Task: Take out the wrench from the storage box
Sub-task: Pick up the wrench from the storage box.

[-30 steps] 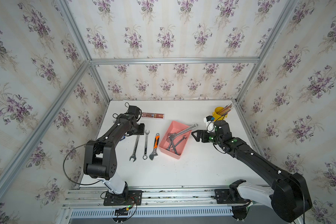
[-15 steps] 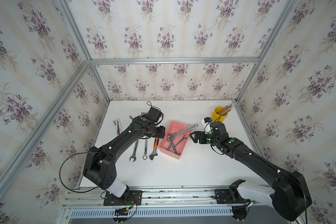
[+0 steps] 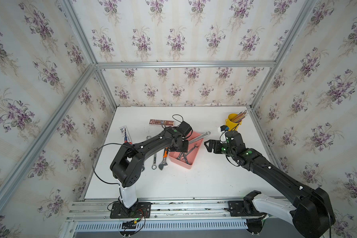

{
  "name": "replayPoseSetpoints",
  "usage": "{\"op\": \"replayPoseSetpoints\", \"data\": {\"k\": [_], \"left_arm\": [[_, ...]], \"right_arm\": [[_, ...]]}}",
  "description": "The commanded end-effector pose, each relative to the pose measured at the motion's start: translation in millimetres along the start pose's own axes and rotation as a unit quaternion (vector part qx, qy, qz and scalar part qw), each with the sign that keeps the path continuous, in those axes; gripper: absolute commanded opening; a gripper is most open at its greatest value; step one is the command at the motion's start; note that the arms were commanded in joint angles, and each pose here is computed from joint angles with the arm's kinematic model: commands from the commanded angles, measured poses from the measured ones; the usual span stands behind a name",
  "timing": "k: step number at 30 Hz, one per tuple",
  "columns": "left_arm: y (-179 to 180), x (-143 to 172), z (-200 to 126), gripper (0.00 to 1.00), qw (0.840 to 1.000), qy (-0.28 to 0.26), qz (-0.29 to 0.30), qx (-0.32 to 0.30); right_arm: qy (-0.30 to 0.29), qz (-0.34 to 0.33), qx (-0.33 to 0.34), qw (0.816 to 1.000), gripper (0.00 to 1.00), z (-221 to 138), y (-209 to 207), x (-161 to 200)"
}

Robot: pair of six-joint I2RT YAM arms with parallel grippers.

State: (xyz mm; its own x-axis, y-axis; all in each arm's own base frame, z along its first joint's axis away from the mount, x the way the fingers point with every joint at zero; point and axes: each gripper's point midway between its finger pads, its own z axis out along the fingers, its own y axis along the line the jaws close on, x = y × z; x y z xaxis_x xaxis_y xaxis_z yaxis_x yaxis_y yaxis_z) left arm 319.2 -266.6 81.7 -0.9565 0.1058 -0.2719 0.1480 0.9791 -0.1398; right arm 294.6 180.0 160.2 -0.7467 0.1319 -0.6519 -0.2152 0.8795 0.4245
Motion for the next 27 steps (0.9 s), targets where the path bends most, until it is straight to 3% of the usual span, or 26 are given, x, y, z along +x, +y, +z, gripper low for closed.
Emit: {"op": "replayPoseSetpoints", "data": {"k": [1,18,27], "left_arm": [[-6.1,-4.8,11.7,0.56,1.0,-0.01,-0.024,-0.004],[-12.7,12.3,59.0,0.32,0.999,0.024,-0.047,-0.011],[-19.5,6.5,42.2,0.18,0.998,0.004,-0.059,-0.002]], "right_arm": [[-0.003,0.002,0.008,1.0,0.97,-1.1,-2.8,-0.3],[-0.001,0.004,0.012,1.0,0.98,-4.0,-13.3,5.4],[-0.001,0.002,0.009,1.0,0.98,-4.7,-16.1,5.4]]}}
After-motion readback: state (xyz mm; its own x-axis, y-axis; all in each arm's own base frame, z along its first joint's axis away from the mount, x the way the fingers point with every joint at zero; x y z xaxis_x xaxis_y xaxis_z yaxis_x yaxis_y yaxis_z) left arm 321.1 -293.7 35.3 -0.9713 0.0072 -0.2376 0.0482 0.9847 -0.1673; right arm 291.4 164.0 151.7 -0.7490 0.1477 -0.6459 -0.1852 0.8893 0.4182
